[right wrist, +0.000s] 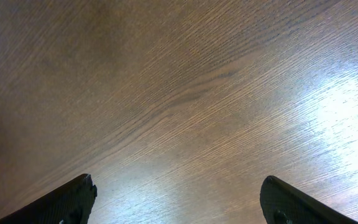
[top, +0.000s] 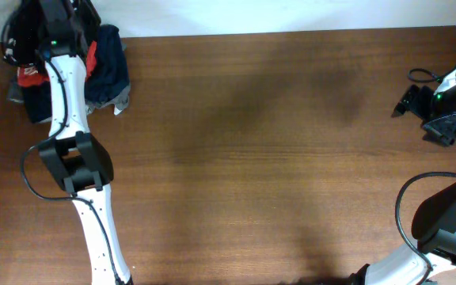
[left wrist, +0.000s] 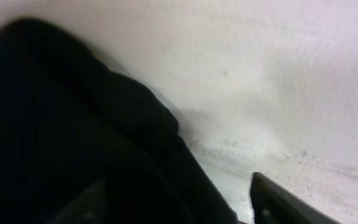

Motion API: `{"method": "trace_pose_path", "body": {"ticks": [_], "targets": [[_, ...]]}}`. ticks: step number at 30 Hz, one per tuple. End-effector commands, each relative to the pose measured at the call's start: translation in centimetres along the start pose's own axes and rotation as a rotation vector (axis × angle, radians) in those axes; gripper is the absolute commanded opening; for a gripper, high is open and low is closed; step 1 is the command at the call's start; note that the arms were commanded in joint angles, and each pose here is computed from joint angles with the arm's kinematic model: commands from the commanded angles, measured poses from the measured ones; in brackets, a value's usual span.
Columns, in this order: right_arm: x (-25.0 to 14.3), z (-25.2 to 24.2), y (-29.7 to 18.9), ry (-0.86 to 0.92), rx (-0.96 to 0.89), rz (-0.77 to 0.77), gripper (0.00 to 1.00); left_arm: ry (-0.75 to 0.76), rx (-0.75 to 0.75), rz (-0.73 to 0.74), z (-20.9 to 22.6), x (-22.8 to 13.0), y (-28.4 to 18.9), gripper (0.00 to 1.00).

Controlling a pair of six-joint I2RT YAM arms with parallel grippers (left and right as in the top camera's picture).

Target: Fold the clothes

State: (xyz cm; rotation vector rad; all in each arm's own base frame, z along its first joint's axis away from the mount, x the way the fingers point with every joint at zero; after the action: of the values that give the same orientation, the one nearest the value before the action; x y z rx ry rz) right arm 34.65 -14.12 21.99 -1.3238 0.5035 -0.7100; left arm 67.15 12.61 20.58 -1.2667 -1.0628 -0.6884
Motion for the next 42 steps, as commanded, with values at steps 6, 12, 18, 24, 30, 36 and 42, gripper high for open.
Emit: {"method": "trace_pose_path", "body": {"ticks": [6, 12, 18, 24, 30, 36, 42], "targets": [[0.0, 0.0, 0.2, -0.035, -0.017, 0.003, 0.90, 0.065, 0.142, -0.157, 3.2, 7.0, -4.2, 0.85], [0.1, 0.0, 0.2, -0.035, -0.016, 0.002, 0.89, 0.047, 0.175, -0.230, 5.5, 8.3, -4.4, 0.87], [0.1, 0.1, 0.2, -0.034, -0.016, 0.002, 0.89, 0.033, 0.197, -0.277, 8.2, 9.0, -4.5, 0.87], [0.1, 0.1, 0.2, -0.034, -0.015, 0.002, 0.89, 0.031, 0.212, -0.219, 9.8, 4.6, -0.9, 0.87], [-0.2, 0.2, 0.2, -0.038, -0.016, 0.014, 0.89, 0.034, 0.221, -0.004, 11.2, -7.6, 5.8, 0.92], [-0.6, 0.9, 0.4, -0.058, -0.015, 0.017, 0.89, 0.043, 0.218, 0.244, 11.5, -20.5, 9.5, 0.99], [-0.6, 1.0, 0.4, -0.060, -0.015, 0.018, 0.89, 0.050, 0.201, 0.285, 10.8, -22.8, 10.0, 0.99]]}}
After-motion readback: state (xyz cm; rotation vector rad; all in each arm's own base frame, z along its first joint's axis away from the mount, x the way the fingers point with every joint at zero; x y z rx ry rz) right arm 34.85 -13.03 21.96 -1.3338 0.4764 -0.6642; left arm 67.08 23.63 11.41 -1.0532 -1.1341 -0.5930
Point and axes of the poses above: each gripper's point midway between its finger pads, its own y axis out along the fingers, its own z axis along the line the jaws close on, x = y × z, the point moved 5 cm from there along -y, back along the fingers, and after that the axes turned 7 degrees about y, right-handed, at the moved point
